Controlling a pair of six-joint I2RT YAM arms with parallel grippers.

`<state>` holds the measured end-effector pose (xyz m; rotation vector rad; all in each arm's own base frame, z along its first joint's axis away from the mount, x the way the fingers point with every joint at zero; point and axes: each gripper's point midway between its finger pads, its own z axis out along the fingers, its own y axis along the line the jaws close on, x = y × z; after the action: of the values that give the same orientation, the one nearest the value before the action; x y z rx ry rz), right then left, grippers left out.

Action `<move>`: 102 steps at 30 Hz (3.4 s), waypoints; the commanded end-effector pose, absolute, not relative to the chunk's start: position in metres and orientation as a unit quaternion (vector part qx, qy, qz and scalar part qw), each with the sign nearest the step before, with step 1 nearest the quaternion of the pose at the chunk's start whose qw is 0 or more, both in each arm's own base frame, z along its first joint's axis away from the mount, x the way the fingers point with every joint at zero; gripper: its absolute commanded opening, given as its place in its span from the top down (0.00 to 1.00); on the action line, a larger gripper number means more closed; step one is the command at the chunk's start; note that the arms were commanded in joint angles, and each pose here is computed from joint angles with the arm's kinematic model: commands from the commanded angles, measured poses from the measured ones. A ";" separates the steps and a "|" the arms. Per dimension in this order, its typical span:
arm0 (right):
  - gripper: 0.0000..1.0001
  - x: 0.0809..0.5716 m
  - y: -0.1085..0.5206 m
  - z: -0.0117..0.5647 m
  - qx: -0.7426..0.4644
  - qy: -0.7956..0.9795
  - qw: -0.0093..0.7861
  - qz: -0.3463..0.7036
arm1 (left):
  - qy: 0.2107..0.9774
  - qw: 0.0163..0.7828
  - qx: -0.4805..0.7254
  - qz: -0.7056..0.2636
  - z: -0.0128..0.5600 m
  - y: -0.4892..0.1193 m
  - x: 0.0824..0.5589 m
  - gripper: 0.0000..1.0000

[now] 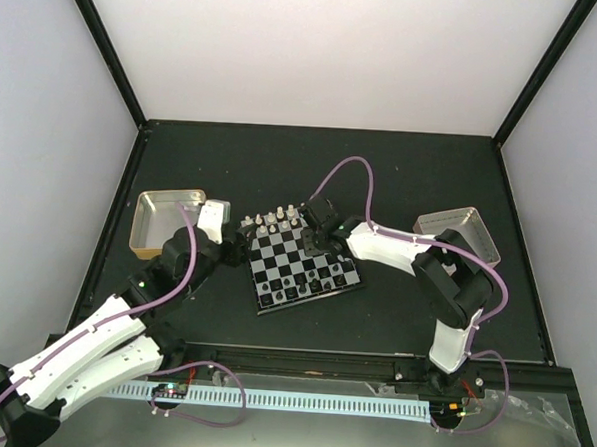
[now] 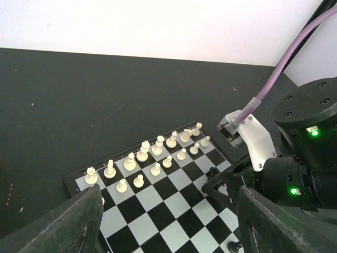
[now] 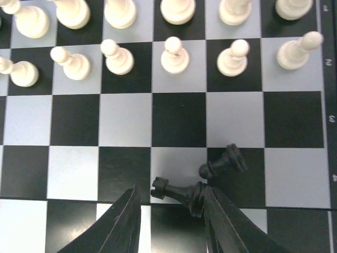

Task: Set up the chess pieces on the board
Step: Pick up the chess piece from the chessboard.

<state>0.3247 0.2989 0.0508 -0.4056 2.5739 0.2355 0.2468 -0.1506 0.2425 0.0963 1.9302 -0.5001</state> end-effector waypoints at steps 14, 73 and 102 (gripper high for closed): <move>0.66 0.311 0.323 0.059 -0.192 0.941 0.230 0.159 | 0.813 0.538 0.044 -0.216 0.242 -0.156 0.249 0.28; 0.57 0.305 0.313 0.049 -0.243 0.934 0.209 0.157 | 0.820 0.529 0.045 -0.215 0.234 -0.158 0.250 0.28; 0.68 0.318 0.325 0.032 -0.504 0.831 0.221 0.087 | 0.815 0.539 0.048 -0.208 0.244 -0.155 0.250 0.28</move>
<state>0.3077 0.3159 0.0353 -1.3299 2.3512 0.2398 0.2489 -0.1547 0.2302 0.1093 1.9683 -0.4919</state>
